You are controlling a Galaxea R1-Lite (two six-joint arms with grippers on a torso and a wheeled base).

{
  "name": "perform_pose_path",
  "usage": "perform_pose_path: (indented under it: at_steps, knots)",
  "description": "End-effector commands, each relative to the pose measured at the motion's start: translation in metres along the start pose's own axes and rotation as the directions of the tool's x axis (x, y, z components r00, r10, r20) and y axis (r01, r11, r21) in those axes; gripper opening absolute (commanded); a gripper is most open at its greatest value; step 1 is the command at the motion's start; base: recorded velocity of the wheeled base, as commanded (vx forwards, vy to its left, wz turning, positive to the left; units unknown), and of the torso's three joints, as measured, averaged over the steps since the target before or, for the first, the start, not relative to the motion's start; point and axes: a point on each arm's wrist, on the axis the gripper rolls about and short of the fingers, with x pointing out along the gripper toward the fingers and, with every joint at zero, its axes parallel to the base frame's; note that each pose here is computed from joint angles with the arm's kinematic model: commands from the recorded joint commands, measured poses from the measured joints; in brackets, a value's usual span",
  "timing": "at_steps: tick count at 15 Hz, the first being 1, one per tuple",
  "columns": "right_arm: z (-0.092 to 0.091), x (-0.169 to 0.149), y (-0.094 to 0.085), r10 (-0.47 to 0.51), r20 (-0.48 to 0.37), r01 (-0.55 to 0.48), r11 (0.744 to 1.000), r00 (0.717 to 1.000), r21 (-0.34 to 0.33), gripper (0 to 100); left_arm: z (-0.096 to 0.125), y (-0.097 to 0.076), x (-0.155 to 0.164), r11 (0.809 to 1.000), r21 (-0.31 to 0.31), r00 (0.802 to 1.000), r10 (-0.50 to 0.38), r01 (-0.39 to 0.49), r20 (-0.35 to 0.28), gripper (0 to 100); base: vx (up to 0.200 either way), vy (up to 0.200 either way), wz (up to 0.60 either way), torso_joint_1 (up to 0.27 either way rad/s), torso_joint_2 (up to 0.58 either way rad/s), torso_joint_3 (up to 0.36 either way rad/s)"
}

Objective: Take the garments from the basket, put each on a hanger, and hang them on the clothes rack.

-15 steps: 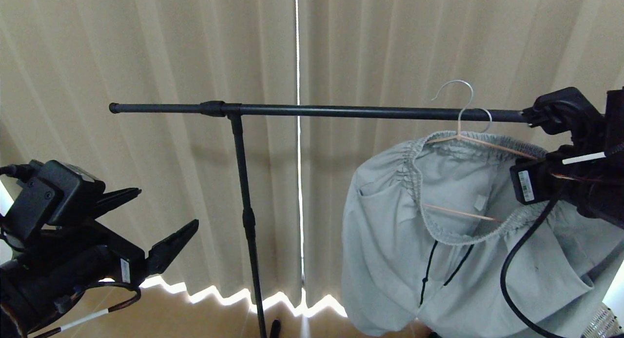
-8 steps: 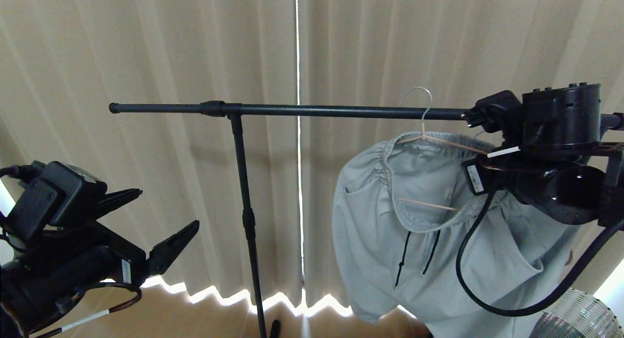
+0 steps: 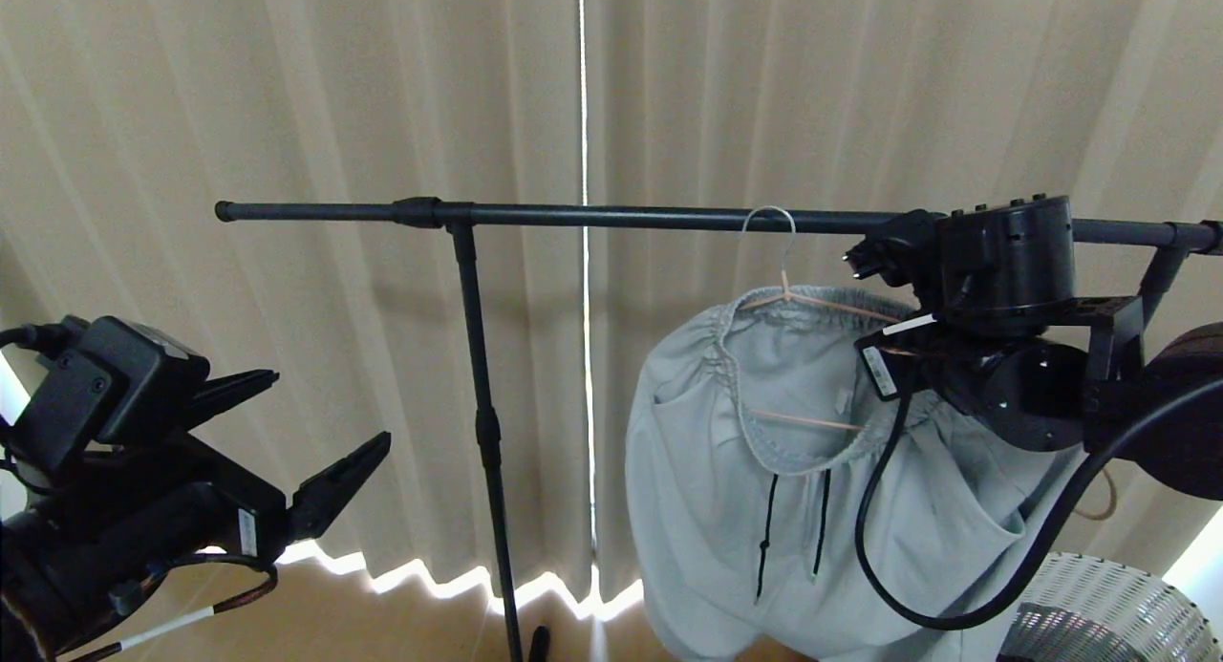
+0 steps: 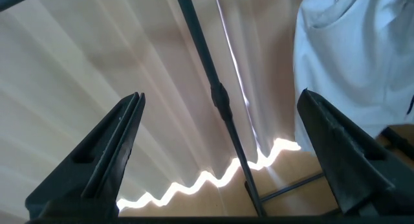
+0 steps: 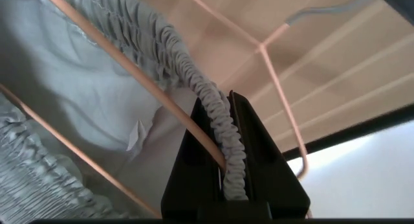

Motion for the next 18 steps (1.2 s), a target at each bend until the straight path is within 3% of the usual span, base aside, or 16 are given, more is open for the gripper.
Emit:
perform_pose_path:
  at_steps: [1,5,9,18]
  knots:
    - [0.003,0.000,0.000,-0.001,0.009,0.000,1.000,1.000,0.008,0,0.000,0.000,0.000,1.000,0.000,1.000,0.001,-0.001,0.001,100,0.000,0.000,0.00,0.000,0.00,0.000]
    - [0.018,0.004,-0.017,-0.106,0.023,0.104,0.992,0.994,0.068,0,0.000,0.000,0.000,1.000,0.000,1.000,0.001,-0.001,0.000,100,0.000,0.000,0.00,0.000,0.00,0.000]
    - [0.016,0.009,-0.018,-0.126,0.008,0.126,0.990,0.992,0.065,0,-0.002,0.000,-0.001,1.000,0.000,1.000,-0.001,0.001,-0.004,100,0.000,0.000,0.00,0.000,0.00,0.000]
    - [0.001,0.003,0.026,-0.030,-0.009,0.030,0.999,1.000,-0.040,0,-0.003,-0.001,-0.001,1.000,0.000,1.000,-0.003,0.003,-0.007,100,0.000,0.000,0.00,0.000,0.00,0.000]
